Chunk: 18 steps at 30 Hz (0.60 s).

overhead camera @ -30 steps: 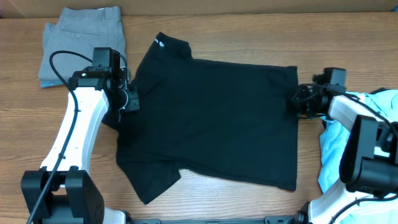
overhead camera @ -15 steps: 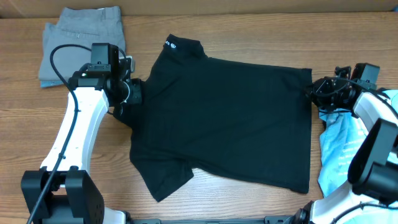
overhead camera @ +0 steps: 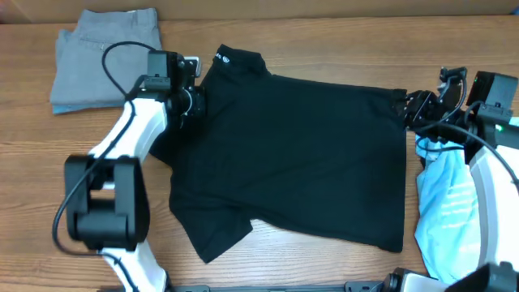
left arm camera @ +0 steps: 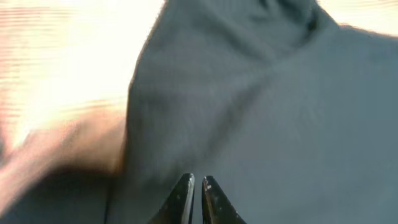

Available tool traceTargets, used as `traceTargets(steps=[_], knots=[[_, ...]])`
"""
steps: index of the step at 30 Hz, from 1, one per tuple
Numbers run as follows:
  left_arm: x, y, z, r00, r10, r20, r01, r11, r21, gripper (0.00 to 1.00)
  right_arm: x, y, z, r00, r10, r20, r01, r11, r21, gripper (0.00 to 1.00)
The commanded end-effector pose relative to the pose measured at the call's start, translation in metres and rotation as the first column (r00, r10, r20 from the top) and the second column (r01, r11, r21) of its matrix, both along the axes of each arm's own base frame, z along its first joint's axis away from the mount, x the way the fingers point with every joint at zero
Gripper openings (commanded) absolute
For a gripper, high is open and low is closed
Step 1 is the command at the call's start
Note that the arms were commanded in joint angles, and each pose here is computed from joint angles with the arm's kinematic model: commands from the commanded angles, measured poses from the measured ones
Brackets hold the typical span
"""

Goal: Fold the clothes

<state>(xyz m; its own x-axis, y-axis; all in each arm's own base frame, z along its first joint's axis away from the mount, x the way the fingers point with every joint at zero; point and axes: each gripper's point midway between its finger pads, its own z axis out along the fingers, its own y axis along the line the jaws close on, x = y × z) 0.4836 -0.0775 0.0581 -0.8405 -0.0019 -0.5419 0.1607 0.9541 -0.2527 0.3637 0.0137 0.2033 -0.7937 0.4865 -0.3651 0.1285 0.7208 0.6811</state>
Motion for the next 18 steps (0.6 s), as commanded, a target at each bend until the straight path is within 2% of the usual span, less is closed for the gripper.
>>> traceTargets(steps=[1, 8, 12, 15, 18], knots=[[0.020, -0.005, -0.023, 0.998, 0.066, 0.002, -0.066, 0.995, -0.072, 0.07, -0.012, 0.019, 0.026, 0.995, 0.073, 0.061, -0.072, 0.997, -0.028, 0.31], [0.034, -0.002, -0.074, 0.995, 0.097, -0.002, -0.097, 0.993, -0.068, 0.08, -0.028, 0.033, 0.021, 0.994, 0.107, 0.006, -0.107, 0.994, -0.019, 0.31], [0.042, 0.021, -0.104, 0.973, 0.232, -0.008, -0.232, 0.973, -0.014, 0.10, -0.031, 0.037, 0.020, 0.993, 0.118, -0.007, -0.118, 0.993, -0.017, 0.31], [0.055, 0.040, -0.105, 0.945, 0.327, 0.008, -0.327, 0.944, -0.049, 0.11, -0.034, 0.037, 0.016, 0.993, 0.113, -0.027, -0.113, 0.993, -0.025, 0.31], [0.075, 0.050, -0.086, 0.926, 0.374, 0.050, -0.366, 0.922, -0.126, 0.10, -0.036, 0.033, 0.012, 0.994, 0.095, -0.054, -0.098, 0.994, -0.043, 0.32]])
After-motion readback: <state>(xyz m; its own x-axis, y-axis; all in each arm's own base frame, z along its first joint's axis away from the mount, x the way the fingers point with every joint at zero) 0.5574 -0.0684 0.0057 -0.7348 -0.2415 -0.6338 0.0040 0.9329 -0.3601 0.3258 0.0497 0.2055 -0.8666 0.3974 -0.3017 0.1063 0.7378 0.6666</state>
